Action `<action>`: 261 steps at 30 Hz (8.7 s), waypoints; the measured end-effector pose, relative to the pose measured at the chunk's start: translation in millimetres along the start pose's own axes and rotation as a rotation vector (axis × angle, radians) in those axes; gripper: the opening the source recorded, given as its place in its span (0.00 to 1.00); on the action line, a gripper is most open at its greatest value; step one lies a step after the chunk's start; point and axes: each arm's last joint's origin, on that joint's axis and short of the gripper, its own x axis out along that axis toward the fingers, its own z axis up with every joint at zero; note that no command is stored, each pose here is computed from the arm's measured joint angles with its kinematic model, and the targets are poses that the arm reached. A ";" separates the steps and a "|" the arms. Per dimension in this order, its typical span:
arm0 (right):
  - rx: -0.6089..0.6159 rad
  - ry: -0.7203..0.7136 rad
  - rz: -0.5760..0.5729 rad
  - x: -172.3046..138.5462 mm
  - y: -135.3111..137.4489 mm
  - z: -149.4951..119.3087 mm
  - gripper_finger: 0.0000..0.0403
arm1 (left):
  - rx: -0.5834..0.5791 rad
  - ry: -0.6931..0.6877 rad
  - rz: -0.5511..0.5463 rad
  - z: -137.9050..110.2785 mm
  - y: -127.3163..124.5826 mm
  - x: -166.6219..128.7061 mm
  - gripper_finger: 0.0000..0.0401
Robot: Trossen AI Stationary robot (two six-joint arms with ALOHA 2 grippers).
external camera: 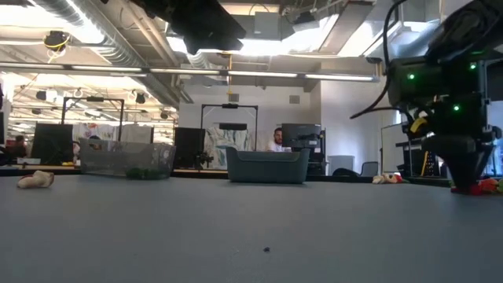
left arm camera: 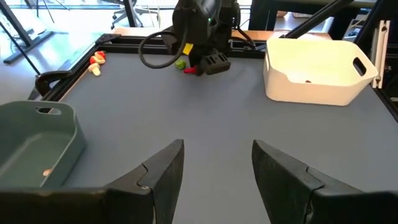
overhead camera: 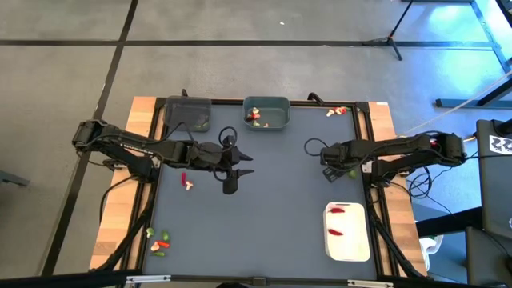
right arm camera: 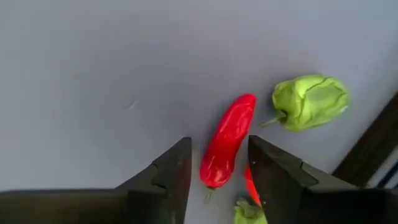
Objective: Sort produce into baskets
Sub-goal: Put the red chili pepper into the white bin, then put the brown mushroom into the blue bin, then put the red chili pepper into the white bin
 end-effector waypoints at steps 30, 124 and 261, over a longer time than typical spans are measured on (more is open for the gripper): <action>-0.284 -0.178 0.251 -87.9 29.1 0.8 0.09 | 0.037 0.014 0.010 -1.4 0.7 0.2 0.46; -0.655 -0.986 0.047 -136.4 135.3 -105.5 0.47 | -0.414 0.923 0.262 -99.9 -7.5 -72.3 0.46; -0.574 -1.086 0.082 -140.7 144.9 -101.6 0.47 | -0.454 0.449 0.434 1.8 114.5 -32.5 0.42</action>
